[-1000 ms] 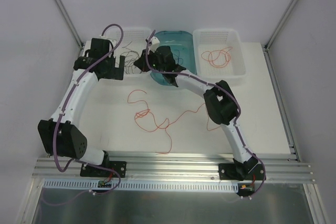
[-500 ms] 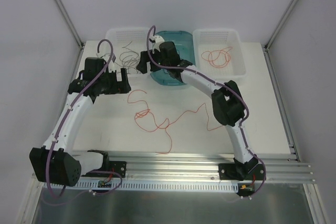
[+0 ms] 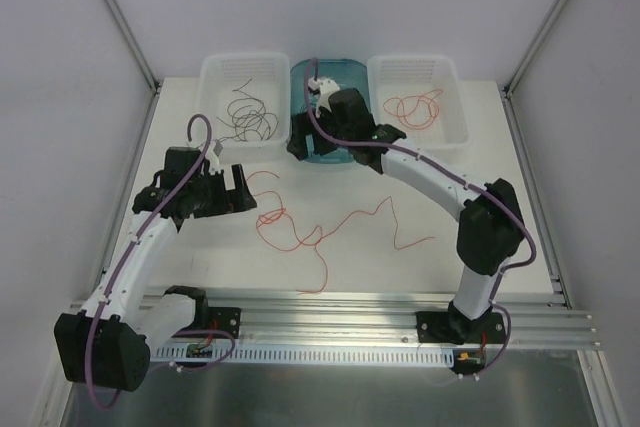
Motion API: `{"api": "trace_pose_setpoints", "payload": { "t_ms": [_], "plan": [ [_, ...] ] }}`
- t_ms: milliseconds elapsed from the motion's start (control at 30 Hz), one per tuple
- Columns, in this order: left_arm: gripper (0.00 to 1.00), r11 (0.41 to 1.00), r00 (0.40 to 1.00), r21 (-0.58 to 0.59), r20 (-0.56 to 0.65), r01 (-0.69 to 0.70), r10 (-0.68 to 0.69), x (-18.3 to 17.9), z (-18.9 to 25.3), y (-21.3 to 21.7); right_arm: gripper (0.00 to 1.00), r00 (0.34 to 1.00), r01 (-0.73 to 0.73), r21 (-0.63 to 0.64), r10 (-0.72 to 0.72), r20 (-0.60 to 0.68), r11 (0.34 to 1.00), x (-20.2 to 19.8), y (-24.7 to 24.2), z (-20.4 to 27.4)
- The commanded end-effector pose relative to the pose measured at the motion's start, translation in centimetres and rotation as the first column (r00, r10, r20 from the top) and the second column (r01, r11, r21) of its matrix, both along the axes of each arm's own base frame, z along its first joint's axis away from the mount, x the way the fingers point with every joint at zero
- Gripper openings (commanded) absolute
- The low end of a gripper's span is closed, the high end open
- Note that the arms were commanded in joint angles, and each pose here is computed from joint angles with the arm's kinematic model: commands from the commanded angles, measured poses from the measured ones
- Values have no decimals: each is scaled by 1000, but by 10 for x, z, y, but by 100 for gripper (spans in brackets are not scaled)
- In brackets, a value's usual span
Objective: Untangle the cables
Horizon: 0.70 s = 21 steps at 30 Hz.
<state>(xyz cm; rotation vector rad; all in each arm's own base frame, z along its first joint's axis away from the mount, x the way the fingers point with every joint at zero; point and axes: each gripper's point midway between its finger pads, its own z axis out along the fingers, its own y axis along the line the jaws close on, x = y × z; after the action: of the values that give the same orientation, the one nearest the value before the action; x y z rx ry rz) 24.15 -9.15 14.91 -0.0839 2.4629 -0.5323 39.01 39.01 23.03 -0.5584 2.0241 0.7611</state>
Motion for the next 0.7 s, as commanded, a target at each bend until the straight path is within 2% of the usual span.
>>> {"api": "trace_pose_setpoints", "payload": {
  "t_ms": [0, 67, 100, 167, 300, 333, 500, 533, 667],
  "plan": [
    [99, 998, 999, -55, 13, -38, 38, 3, 3, -7, 91, 997, -11, -92, 4, -77, 996, -51, -26, -32],
    [99, 998, 999, -53, 21, -35, 36, 4, 4, -7, 91, 994, -2, -89, -7, -107, 996, -72, -40, -33],
    [99, 999, 999, -45, 25, -27, 28, 4, 4, -8, 91, 987, -16, -126, -5, -158, 992, -90, -49, -59],
    [99, 1000, 1000, -31, 14, 2, -1, 2, -1, -11, 90, 982, -38, -158, 7, -191, 987, -110, -57, -69],
    [99, 1000, 997, 2, -75, 22, -22, -7, -26, -26, 90, 960, -128, -280, 48, -276, 951, -162, -60, -103],
    [99, 998, 994, 18, -98, 53, -51, -11, -33, -35, 89, 955, -133, -302, 40, -294, 944, -170, -61, -110],
    [96, 999, 989, 35, -143, -37, 42, -16, -63, -41, 88, 940, -171, -368, 40, -337, 914, -202, -59, -140],
    [94, 998, 991, 22, -121, -55, 57, -10, -64, -43, 87, 936, -176, -376, 36, -351, 910, -205, -58, -146],
    [91, 993, 983, 4, -142, -120, 120, -5, -80, -45, 83, 930, -128, -419, -38, -366, 899, -211, -67, -159]
  ]
}}
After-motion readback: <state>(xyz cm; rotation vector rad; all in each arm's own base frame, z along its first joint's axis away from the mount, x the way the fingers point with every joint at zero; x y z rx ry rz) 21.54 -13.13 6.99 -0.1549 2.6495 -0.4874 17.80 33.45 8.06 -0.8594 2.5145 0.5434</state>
